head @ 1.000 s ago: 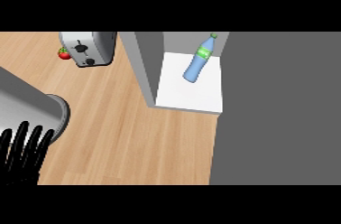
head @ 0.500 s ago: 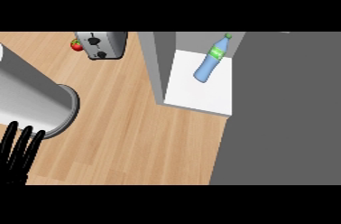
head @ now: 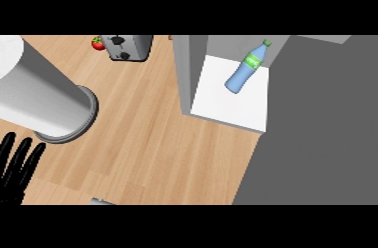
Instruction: Pick up the bottled water, place it into the cabinet and close the cabinet
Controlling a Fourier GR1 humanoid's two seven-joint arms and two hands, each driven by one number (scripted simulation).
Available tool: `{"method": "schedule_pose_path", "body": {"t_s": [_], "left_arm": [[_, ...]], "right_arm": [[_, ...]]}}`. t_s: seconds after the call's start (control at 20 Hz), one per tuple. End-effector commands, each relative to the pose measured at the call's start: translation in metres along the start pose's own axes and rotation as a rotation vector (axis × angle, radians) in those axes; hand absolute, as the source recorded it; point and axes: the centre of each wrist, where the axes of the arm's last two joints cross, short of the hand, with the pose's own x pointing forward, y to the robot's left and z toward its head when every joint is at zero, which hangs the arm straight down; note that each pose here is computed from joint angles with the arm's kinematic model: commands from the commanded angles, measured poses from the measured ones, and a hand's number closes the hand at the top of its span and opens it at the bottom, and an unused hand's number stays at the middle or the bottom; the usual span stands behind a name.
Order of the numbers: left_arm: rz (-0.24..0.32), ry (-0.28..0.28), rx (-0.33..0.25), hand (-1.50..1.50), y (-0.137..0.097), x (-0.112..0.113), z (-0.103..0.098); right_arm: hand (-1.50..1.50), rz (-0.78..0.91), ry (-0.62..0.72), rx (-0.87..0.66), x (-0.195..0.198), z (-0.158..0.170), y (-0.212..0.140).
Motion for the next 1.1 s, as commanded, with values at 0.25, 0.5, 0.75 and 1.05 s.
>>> {"method": "schedule_pose_path", "body": {"t_s": [0.25, 0.5, 0.75, 1.05], "left_arm": [[-0.018, 0.012, -0.011, -1.5, 0.01, 0.006, -0.002], [-0.001, 0.023, -0.012, -1.5, 0.011, 0.004, 0.0], [-0.006, 0.015, -0.009, -1.5, 0.015, 0.008, 0.0], [-0.015, -0.001, -0.031, -1.5, 0.017, 0.013, -0.006]], "right_arm": [[1.5, 0.08, 0.018, 0.197, 0.011, -0.024, 0.004], [1.5, 0.13, 0.036, 0.226, 0.01, -0.029, -0.002], [1.5, 0.084, 0.026, 0.187, 0.004, -0.031, -0.003], [1.5, -0.028, -0.007, 0.22, -0.004, -0.032, 0.002]]}}
